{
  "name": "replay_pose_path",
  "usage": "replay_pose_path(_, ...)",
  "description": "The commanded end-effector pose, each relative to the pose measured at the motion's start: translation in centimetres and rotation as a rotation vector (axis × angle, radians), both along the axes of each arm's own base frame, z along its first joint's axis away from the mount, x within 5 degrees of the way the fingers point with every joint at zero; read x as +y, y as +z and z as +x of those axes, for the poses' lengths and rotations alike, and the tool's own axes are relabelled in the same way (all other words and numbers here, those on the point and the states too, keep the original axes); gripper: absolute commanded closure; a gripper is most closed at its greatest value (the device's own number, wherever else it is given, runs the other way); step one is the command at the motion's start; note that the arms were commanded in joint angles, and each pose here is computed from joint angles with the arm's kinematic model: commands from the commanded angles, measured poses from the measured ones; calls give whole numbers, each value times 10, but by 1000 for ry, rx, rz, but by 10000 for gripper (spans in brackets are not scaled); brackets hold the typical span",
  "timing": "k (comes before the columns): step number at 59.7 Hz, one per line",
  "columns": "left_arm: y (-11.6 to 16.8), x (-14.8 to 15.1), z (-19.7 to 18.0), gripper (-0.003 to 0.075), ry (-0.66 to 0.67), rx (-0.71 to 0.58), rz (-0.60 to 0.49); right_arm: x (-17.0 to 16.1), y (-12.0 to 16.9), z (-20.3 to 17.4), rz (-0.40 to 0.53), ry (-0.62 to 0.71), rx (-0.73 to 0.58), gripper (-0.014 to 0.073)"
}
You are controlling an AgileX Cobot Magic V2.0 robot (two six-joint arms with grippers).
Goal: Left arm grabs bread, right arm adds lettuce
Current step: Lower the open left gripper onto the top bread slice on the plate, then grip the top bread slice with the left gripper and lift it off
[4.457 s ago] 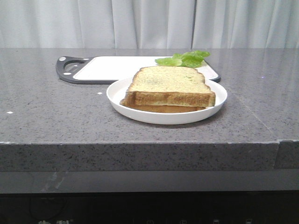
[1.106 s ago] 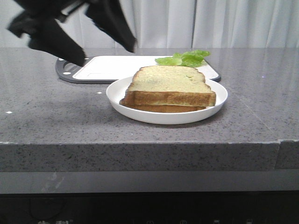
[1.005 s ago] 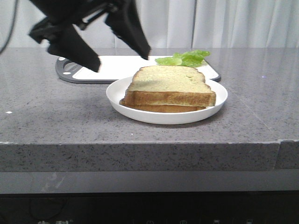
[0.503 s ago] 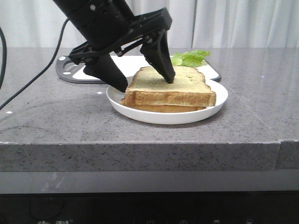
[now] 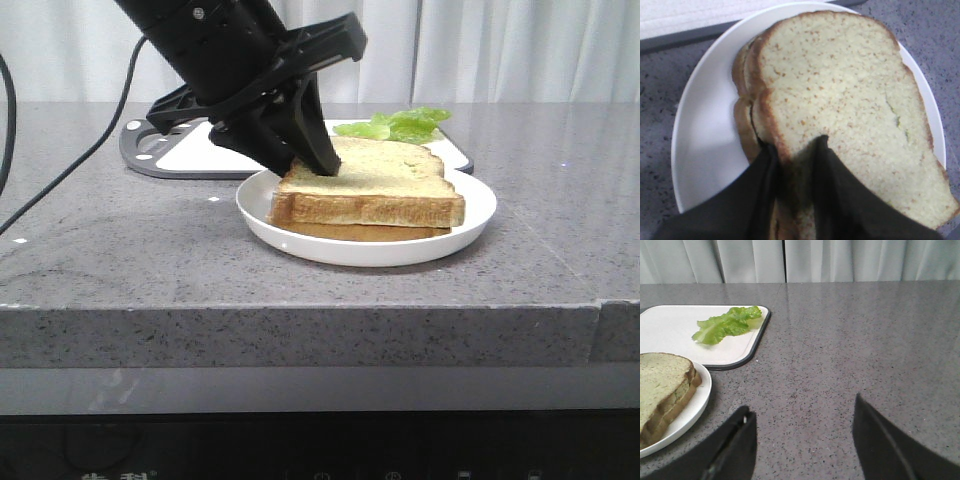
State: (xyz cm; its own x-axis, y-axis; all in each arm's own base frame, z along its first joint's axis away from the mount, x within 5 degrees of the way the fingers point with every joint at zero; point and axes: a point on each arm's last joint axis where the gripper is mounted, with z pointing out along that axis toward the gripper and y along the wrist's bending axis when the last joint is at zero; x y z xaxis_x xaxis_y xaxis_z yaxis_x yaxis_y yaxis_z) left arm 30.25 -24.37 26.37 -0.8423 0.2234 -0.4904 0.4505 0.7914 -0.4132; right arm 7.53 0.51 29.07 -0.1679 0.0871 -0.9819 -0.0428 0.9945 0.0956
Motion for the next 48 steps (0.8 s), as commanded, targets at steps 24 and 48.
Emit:
replay_pose_path(24,60,12,-12,741,26,-154,-111,-1,17,2,-11,-11,-90,148)
replay_pose_path(48,102,54,-55,741,51,-367,-126,-1,17,2,-11,-11,-90,148)
